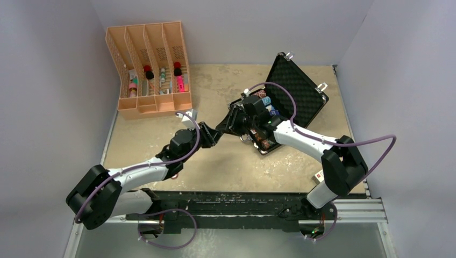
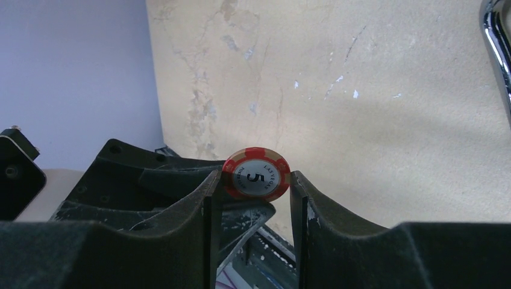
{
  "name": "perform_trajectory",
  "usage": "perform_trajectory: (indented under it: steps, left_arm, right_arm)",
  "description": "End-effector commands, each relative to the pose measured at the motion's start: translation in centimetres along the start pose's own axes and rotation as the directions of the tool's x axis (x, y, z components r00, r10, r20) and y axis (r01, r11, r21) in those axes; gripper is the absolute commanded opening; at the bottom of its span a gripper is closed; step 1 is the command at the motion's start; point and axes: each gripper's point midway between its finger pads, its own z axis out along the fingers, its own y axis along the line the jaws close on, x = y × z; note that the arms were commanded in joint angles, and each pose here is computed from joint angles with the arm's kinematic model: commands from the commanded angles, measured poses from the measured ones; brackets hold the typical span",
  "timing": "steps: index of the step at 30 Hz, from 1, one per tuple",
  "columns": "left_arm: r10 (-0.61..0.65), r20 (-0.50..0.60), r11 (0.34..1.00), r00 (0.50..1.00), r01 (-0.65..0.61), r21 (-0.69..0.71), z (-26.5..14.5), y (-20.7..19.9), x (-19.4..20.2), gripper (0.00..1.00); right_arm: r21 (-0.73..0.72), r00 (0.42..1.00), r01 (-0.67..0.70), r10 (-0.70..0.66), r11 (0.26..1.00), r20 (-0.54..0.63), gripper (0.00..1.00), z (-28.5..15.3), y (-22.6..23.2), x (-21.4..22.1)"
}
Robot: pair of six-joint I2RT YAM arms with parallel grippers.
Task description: Pack up texas hold em set
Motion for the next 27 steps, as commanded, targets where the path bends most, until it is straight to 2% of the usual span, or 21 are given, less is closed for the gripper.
perform_trajectory:
  steps: [1,6,9,12,15,19,24,27]
  left_arm:
    - [-0.033,0.133,0.999,0.991,0.028,0.034,-0.1,-1.3,-3.0,0.25]
    - [-0.012,0.143,1.0,0.99,0.008,0.024,0.1,-1.2,-3.2,0.0]
    - [0.006,0.147,1.0,0.989,-0.01,0.029,-0.2,-1.7,-3.7,0.0]
    - [0.055,0.1,0.998,0.993,-0.059,0.037,-0.4,-2.7,-3.9,0.0]
    - [0.12,0.044,0.99,0.992,-0.122,0.068,-1.0,-4.1,-4.0,0.0]
    - [0.176,0.006,0.973,0.984,-0.174,0.153,-2.7,-7.0,-4.9,0.0]
    - [0.264,0.008,0.894,0.965,-0.248,0.372,-6.0,-12.5,-6.3,0.0]
    - [0.318,0.018,0.841,0.948,-0.291,0.457,-7.6,-14.5,-6.7,0.0]
  right_arm:
    - [-0.077,1.0,-0.012,0.012,0.997,0.01,0.34,-1.2,1.9,-0.4]
    - [-0.099,1.0,-0.004,0.006,0.995,0.012,0.34,-1.3,2.0,-0.6]
    - [-0.107,0.998,0.053,-0.051,0.993,0.027,0.48,-1.6,1.8,-1.6]
    - [-0.2,0.981,0.193,-0.183,0.961,0.065,0.63,-3.1,3.3,-3.1]
    - [-0.349,0.926,0.376,-0.364,0.858,0.104,0.7,-5.5,5.3,-3.9]
    - [-0.459,0.81,0.571,-0.559,0.681,0.178,0.74,-8.5,7.4,-3.2]
    - [-0.596,0.673,0.671,-0.699,0.442,0.24,0.68,-12.0,9.3,-0.7]
    - [-0.63,0.624,0.696,-0.724,0.344,0.294,0.58,-13.8,10.4,0.0]
